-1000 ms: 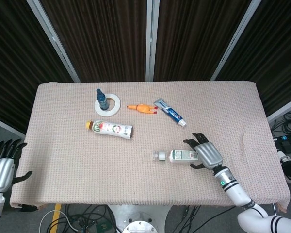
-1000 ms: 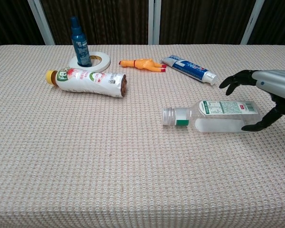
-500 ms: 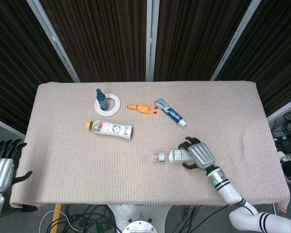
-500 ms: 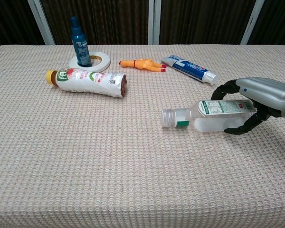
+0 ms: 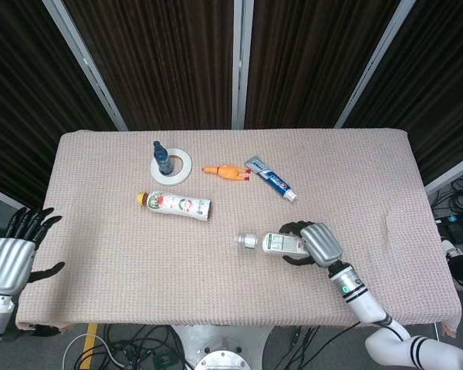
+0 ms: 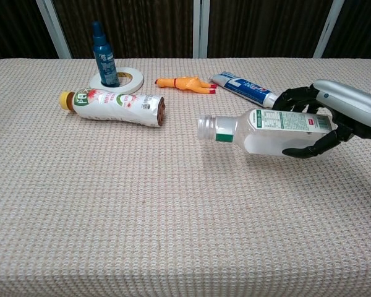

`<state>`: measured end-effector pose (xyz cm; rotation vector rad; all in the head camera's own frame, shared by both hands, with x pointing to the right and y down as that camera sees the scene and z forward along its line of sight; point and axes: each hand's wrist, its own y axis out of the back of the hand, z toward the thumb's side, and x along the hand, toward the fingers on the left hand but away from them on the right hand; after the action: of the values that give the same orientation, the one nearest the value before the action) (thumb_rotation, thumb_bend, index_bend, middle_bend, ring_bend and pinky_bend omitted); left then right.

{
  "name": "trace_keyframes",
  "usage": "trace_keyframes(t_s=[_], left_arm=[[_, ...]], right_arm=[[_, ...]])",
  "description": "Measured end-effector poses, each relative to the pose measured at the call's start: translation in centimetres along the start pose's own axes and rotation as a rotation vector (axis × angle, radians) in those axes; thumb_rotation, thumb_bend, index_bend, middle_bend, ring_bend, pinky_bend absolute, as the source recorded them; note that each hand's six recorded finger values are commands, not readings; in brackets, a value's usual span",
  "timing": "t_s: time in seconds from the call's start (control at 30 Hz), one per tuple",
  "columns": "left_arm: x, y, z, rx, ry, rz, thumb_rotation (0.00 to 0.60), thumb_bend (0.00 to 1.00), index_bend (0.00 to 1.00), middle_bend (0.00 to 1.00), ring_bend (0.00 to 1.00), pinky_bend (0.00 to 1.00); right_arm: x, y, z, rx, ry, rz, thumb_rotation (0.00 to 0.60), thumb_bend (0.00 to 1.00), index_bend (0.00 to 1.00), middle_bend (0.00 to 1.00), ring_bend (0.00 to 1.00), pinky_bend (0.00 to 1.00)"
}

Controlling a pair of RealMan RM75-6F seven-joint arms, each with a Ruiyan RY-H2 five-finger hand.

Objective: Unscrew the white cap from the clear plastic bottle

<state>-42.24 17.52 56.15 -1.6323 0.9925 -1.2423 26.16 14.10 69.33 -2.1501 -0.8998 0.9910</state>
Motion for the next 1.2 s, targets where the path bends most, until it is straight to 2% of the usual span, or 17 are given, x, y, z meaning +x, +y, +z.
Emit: trace_keyframes(t_s=[0.23,0.37,0.57,0.87,1.2], left_arm=[[4.1,1.1,4.7,-0.069,-0.185,0.018,0.6,0.0,0.2,0.11,0.05,0.02],[6.2,1.0,8.1,-0.117,-0.293,0.018,0.6,0.0,0.2,0.11,0.05,0.02],[8.1,0.0,12.7,-0.204,-0.41,0.01,0.6,0.0,0.2,0.11,0.05,0.02],[10.2,-0.9,16.7,-0.287,-0.488,0.033,0.6,0.0,0.19,0.11,0.05,0.02],[10.9,-1.5,18.0,-0.309,-0.512,0.048,0.6,0.0,0.19,0.11,0.05,0.02]], right_arm=[[-1.3,0.8,1.7,-0.182,0.11,-0.084,0.6,0.35,0.77,0.57,0.45,0.57],[-2.7,0.6,3.0,-0.268,0.158,-0.089,0.6,0.38,0.77,0.58,0.46,0.57],[-4.3,0.2,4.7,-0.364,0.202,-0.086,0.6,0.41,0.78,0.58,0.46,0.57],[-5.6,-0.9,6.9,-0.429,0.248,-0.052,0.6,0.42,0.78,0.58,0.46,0.57],[-6.3,-1.5,8.2,-0.445,0.27,-0.04,0.6,0.42,0.78,0.58,0.46,0.57]])
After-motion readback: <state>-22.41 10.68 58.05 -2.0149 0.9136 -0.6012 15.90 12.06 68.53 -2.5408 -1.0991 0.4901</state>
